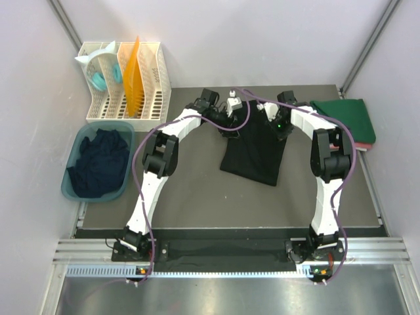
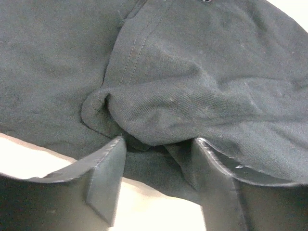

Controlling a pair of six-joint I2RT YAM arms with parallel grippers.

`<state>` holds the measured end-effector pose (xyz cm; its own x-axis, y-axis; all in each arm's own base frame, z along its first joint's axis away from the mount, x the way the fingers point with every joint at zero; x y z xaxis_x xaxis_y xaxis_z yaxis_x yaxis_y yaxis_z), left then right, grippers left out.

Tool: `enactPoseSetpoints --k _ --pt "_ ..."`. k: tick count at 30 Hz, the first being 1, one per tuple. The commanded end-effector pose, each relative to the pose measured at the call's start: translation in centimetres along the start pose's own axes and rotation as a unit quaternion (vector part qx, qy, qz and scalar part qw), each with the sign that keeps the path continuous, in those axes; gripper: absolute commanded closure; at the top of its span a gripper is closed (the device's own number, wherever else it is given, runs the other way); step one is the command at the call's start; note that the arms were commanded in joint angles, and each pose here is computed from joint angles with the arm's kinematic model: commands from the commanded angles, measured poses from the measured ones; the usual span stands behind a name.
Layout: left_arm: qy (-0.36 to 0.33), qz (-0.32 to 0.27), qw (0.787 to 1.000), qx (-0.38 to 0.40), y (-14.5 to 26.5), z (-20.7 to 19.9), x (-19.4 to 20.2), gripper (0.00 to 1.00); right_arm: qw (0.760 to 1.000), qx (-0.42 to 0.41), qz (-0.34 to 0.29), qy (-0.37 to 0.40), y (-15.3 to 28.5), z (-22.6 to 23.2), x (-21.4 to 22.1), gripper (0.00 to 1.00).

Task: Fold and stack the t-shirts
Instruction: Fold the folded rectangular tshirt in 1/3 of the way

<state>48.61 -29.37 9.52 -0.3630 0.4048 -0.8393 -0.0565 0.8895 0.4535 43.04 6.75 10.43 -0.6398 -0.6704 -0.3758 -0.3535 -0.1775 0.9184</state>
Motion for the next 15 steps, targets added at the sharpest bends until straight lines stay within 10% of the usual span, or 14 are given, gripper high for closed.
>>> enactPoseSetpoints --k 1,6,9,15 --pt "-0.020 -0.024 0.999 0.012 -0.04 -0.38 -1.85 0.44 0.999 0.015 -0.034 0.023 2.17 0.27 -1.73 1.00" --pt "-0.015 -0.022 1.000 0.013 -0.23 -0.49 -1.62 0.60 0.999 0.016 -0.033 0.023 2.08 0.25 -1.72 1.00" --pt "-0.014 -0.017 1.000 0.004 -0.31 -0.44 -1.54 1.00 0.999 0.015 -0.031 0.023 1.97 0.25 -1.67 1.00" --pt "-0.023 -0.010 0.999 -0.042 0.21 0.07 -1.69 1.00 0.999 0.015 -0.031 0.024 2.03 0.25 -1.67 1.00"
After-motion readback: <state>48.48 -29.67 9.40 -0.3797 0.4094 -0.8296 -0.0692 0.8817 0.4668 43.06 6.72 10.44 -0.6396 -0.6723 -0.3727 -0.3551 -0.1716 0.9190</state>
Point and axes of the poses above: each gripper's point midway between its finger pads, its own y axis back along the fingers, its own z axis along the line the jaws close on, x = y × z, the point moved 8 cm from there along y, back along the fingers, and after that the axes turned 5 degrees about y, right-handed, at the moved point
